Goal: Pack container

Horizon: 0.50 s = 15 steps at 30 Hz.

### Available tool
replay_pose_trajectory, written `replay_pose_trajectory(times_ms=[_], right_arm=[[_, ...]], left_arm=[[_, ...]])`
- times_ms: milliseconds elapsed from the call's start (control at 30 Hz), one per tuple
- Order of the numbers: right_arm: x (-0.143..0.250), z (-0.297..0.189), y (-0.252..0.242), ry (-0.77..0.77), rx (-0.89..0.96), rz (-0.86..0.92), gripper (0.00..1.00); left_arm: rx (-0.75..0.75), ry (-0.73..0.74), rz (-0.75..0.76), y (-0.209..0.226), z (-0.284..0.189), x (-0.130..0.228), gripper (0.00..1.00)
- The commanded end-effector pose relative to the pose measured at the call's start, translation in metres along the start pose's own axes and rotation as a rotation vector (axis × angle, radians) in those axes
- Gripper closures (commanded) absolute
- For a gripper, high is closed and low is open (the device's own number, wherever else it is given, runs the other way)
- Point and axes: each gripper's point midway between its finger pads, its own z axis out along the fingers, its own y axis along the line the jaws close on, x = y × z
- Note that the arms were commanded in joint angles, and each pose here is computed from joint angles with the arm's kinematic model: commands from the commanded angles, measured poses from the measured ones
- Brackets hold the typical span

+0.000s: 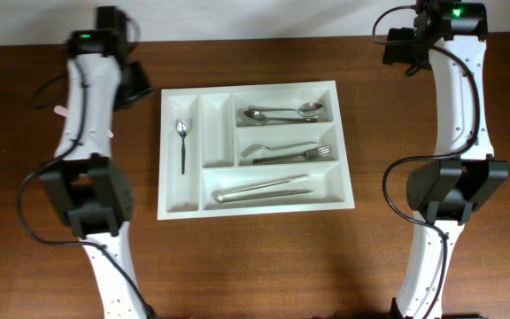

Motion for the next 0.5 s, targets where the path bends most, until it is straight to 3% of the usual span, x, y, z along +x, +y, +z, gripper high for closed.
replay_pose_trajectory(times_ms=[0, 233, 467], right_arm=[[-0.006, -0.011, -0.001, -0.03, -0.004, 0.021, 0.01], [-0.006, -0.011, -0.001, -0.03, -0.004, 0.021, 0.01], [-0.006, -0.011, -0.001, -0.03, -0.004, 0.021, 0.01]], left_arm=[[-0.149, 0.0, -0.067, 0.061, -0.003, -0.009, 0.43], [-0.275, 0.06, -0.065, 0.117, -0.005, -0.004, 0.44], [-0.279, 0.054, 0.042, 0.135, -0.003, -0.015, 0.48]])
